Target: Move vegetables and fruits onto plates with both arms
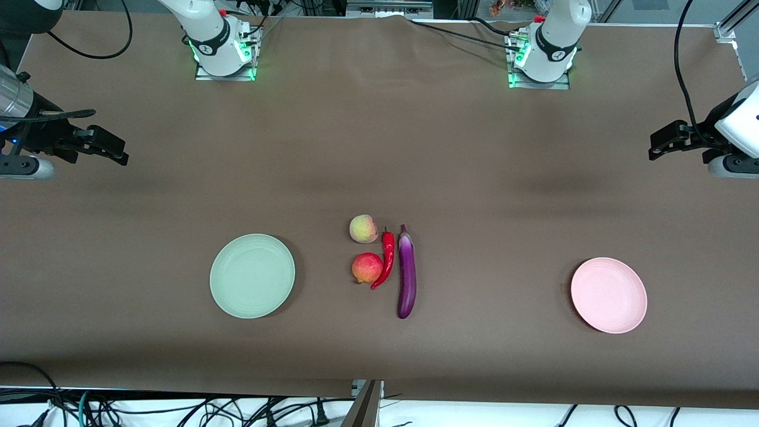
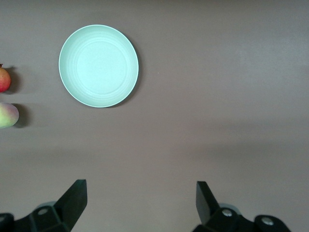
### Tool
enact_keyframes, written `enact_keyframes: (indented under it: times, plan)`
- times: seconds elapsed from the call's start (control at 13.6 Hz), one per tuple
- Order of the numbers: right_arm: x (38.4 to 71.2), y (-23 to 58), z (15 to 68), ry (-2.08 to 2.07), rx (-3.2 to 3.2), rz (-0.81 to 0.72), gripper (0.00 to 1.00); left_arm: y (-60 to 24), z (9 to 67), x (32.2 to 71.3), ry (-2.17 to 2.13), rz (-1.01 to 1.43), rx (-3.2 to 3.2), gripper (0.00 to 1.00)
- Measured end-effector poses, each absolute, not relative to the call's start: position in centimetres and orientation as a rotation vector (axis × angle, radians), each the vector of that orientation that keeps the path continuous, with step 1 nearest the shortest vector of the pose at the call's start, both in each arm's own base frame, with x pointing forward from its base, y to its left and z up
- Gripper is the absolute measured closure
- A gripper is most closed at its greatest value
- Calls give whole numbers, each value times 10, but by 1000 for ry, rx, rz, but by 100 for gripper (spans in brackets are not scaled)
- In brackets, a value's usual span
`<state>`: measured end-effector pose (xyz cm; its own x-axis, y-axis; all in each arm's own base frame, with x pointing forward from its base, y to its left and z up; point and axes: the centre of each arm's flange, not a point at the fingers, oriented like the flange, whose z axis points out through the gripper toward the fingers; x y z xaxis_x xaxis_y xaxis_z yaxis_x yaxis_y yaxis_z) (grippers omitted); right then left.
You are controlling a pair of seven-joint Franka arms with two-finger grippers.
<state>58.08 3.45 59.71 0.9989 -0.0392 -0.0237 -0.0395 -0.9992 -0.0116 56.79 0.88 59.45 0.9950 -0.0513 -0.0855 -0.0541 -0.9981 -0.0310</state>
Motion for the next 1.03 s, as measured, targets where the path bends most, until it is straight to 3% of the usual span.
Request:
enact_keyframes:
  times: [1.03]
  plan:
    - [581,34,597,62,-3129,37,0,13,595,573,72,120,-3104,0]
